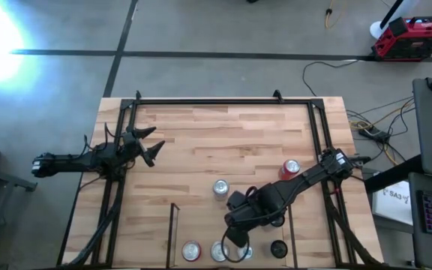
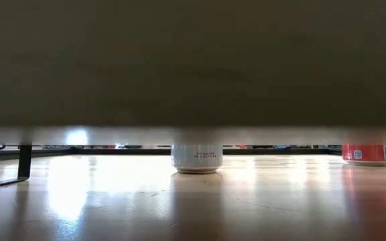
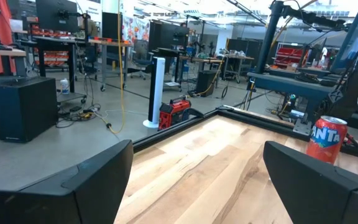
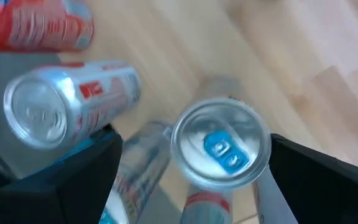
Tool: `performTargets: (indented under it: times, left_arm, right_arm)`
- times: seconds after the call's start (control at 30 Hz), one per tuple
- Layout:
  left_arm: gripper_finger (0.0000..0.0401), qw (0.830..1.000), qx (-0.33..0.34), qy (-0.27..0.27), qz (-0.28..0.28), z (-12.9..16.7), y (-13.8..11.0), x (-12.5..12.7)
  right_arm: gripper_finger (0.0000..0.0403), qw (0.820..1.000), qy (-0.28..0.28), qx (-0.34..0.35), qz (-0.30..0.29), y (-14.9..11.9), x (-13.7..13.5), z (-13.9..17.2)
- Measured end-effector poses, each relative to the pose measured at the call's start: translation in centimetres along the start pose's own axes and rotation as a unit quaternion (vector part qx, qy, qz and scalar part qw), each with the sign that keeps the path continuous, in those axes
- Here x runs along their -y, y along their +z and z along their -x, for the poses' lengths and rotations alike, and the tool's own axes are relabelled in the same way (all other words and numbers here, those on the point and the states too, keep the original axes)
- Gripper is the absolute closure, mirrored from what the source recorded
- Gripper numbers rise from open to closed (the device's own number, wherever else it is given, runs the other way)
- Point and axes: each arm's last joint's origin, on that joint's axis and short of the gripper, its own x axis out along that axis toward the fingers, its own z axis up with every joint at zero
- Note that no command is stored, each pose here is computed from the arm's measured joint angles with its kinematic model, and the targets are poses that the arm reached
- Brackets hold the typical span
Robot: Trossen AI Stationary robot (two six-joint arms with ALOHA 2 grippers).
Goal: Place canned beverage on shelf
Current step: Put the silver soda can on the shelf aligned with the other silver soda can
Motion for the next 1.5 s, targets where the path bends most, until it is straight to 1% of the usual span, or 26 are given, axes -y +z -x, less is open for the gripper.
performTargets:
  times: [0.1,0.23,0.37,0.43,0.53,0.73,0.9,1.03,1.17,1.27,1.4,1.5]
  left_arm:
    - [0.0055,1.0,0.0,0.0,0.0,0.0,0.0,0.0]
    - [0.0055,1.0,0.0,0.0,0.0,0.0,0.0,0.0]
    - [0.0055,1.0,0.0,0.0,0.0,0.0,0.0,0.0]
    - [0.0055,1.0,0.0,0.0,0.0,0.0,0.0,0.0]
    - [0.0055,1.0,0.0,0.0,0.0,0.0,0.0,0.0]
    - [0.0056,1.0,0.0,0.0,0.0,0.0,0.0,0.0]
    - [0.0055,1.0,0.0,0.0,0.0,0.0,0.0,0.0]
    - [0.0055,1.0,0.0,0.0,0.0,0.0,0.0,0.0]
    - [0.0055,1.0,0.0,0.0,0.0,0.0,0.0,0.0]
    - [0.0055,1.0,0.0,0.0,0.0,0.0,0.0,0.0]
    - [0.0056,1.0,0.0,0.0,0.0,0.0,0.0,0.0]
    - [0.0055,1.0,0.0,0.0,0.0,0.0,0.0,0.0]
  right_arm:
    - [0.0021,0.999,-0.019,0.035,-0.017,0.2,0.2,0.1]
    - [0.0021,0.995,-0.036,0.067,-0.059,1.2,0.8,0.2]
    - [0.0021,0.991,-0.034,0.086,-0.094,2.8,1.4,0.3]
    - [0.0021,0.99,-0.026,0.093,-0.099,3.5,1.5,0.3]
    - [0.0021,0.99,-0.025,0.101,-0.092,4.3,1.8,0.3]
    - [0.0021,0.98,-0.057,0.158,-0.106,5.9,2.8,0.3]
    - [0.0021,0.972,-0.038,0.185,-0.137,8.5,3.6,-0.2]
    - [0.0021,0.971,-0.052,0.173,-0.159,10.5,4.3,-2.3]
    - [0.0021,0.969,-0.061,0.148,-0.188,11.9,5.2,-3.7]
    - [0.0021,0.966,-0.072,0.135,-0.21,12.5,5.7,-4.6]
    - [0.0021,0.967,-0.077,0.089,-0.228,13.0,6.2,-6.1]
    - [0.0021,0.969,-0.069,0.057,-0.232,13.3,6.3,-6.9]
